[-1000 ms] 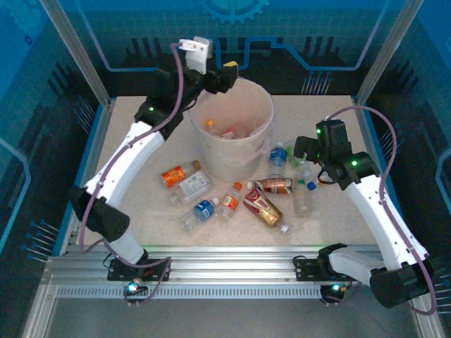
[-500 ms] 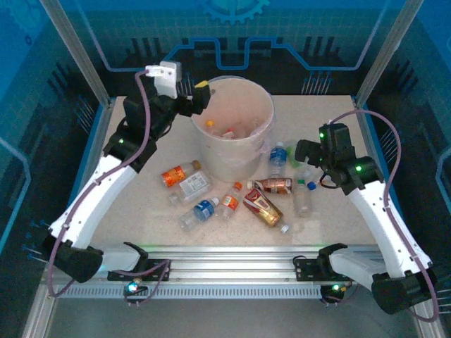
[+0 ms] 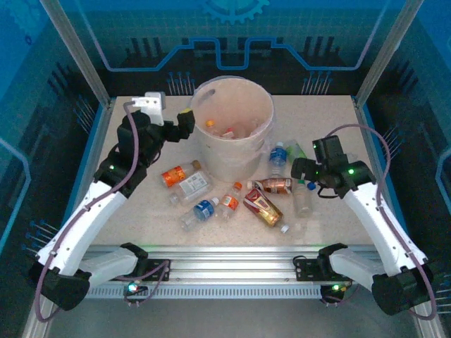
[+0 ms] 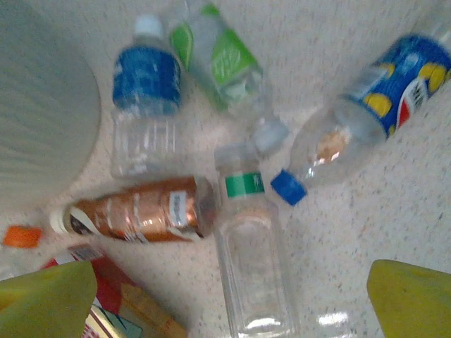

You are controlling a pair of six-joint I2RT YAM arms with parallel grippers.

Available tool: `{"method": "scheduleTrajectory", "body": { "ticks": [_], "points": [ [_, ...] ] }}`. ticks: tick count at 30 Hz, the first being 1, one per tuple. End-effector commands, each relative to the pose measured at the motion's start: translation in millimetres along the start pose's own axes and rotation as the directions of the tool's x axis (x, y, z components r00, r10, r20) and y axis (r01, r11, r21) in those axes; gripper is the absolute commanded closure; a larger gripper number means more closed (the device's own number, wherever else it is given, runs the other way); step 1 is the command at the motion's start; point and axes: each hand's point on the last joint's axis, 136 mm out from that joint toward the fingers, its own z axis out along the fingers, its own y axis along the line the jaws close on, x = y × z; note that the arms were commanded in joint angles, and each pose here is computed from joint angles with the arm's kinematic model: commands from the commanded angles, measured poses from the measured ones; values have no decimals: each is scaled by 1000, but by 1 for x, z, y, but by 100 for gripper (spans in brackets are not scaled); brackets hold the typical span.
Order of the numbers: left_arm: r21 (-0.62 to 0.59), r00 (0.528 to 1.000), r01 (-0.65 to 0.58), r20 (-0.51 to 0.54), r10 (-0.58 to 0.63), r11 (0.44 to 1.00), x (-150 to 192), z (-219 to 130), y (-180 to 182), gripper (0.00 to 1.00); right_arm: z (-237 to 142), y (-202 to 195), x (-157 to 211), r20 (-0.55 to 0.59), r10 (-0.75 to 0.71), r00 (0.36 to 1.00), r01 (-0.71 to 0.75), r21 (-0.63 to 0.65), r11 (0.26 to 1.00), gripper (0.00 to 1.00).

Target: Put the plastic bottles in the bin

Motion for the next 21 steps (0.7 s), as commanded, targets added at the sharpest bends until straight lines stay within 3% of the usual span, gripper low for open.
{"method": "scheduleTrajectory", "body": {
  "ticks": [1,10,21],
  "points": [
    [-49,999,43,23,-42,998,3,-6,13,1,16,-6,38,-154,14,988,-13,7,1000,3],
    [-51,998,52,32,-50,997,4,1,14,1,58,-9,88,-337,15,941,-8,22,1000,11],
    [-67,998,65,19,-64,996,8,8,19,1,86,-18,88,-368,-5,930,37,80,996,9]
  ]
}}
